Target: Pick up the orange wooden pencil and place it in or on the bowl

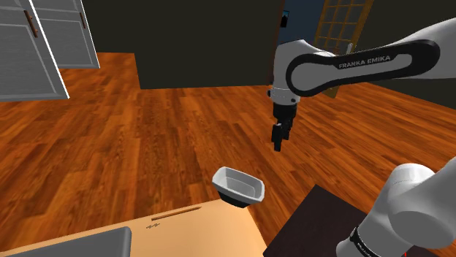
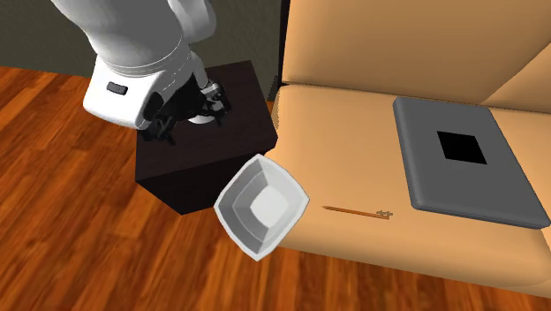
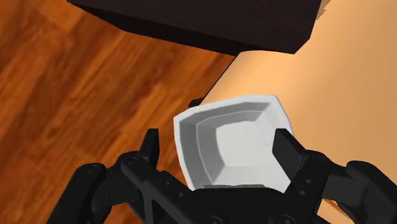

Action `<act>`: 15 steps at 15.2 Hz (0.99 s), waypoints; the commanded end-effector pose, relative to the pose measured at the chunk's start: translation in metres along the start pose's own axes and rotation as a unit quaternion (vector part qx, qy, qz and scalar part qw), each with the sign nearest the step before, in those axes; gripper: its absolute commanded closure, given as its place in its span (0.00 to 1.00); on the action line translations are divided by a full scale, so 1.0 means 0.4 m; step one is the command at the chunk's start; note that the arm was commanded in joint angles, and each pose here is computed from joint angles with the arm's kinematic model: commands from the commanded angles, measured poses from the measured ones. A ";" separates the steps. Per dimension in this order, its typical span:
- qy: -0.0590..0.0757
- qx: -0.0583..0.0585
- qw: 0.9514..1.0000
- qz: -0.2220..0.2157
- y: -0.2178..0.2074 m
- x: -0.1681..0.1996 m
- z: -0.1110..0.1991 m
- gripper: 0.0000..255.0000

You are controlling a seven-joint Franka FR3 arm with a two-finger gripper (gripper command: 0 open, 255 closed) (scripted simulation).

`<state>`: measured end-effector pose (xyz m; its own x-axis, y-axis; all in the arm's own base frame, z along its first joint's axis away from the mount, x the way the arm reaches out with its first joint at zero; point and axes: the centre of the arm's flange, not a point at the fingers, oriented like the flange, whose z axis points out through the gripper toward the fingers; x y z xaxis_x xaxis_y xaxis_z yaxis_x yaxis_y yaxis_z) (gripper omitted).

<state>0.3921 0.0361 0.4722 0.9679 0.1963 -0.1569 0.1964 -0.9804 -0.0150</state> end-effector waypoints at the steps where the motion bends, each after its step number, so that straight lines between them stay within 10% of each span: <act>1: 0.001 0.000 0.999 -0.032 -0.018 0.053 0.028 0.00; 8: 0.003 0.002 0.990 -0.140 -0.110 0.232 0.138 0.00; 15: 0.004 0.003 0.969 -0.247 -0.239 0.388 0.246 0.00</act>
<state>0.5018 0.1513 0.3579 0.7777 0.6159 -0.1261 0.6096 -0.7878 -0.0880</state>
